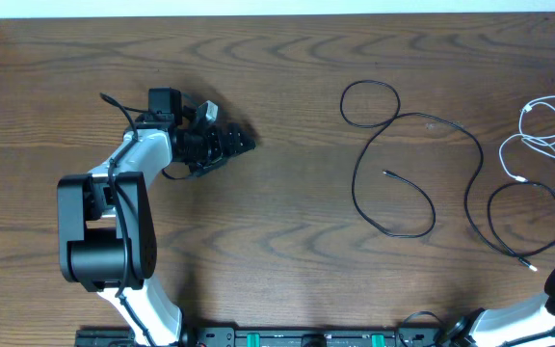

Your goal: Untangle cables

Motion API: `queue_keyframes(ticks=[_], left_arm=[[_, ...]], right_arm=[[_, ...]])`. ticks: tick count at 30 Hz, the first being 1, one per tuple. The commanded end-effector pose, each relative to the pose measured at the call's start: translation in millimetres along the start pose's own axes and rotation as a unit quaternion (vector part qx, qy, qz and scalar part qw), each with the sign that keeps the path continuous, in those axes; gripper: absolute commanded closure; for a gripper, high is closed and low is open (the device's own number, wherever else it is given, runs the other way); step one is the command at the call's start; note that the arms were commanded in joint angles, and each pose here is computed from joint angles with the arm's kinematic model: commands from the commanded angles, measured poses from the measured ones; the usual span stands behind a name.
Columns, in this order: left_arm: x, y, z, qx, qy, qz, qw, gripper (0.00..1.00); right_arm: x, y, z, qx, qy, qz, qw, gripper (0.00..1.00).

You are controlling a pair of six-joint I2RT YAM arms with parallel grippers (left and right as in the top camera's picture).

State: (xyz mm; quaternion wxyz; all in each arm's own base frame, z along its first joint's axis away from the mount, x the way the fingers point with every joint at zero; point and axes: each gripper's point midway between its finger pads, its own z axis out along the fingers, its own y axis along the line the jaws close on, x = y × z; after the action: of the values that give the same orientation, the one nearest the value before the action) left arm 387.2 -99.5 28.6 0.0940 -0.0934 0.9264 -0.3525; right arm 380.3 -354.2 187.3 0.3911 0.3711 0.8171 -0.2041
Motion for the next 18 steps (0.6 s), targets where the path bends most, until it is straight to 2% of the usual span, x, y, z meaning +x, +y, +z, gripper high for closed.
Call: queue_keyframes(ticks=[1,2,3,4,14,18], left_arm=[[2.8,15.6,3.8,-0.034,0.001,-0.011,0.999,0.04],[3.2,15.9,3.9,-0.035,0.001,-0.012,0.999,0.04],[3.6,17.4,4.0,-0.038,0.001,-0.013,0.999,0.04],[3.7,20.9,4.1,-0.047,-0.001,-0.013,0.999,0.04],[3.7,24.3,4.1,-0.056,-0.002,-0.013,0.998,0.04],[2.9,24.1,4.1,-0.056,-0.004,-0.013,0.998,0.04]], right_arm=[[-11.9,-4.2,-3.5,0.012,-0.018,-0.030,0.999,0.56],[-13.3,-5.8,-3.4,0.016,-0.021,-0.029,0.999,0.26],[-13.8,-6.1,-3.3,0.017,-0.022,-0.029,0.999,0.08],[-15.2,-5.8,-3.3,0.017,-0.025,-0.029,0.999,0.01],[-8.5,-2.1,-2.7,0.008,-0.013,-0.029,0.999,0.01],[3.1,12.0,-2.0,-0.034,0.008,0.000,0.999,0.01]])
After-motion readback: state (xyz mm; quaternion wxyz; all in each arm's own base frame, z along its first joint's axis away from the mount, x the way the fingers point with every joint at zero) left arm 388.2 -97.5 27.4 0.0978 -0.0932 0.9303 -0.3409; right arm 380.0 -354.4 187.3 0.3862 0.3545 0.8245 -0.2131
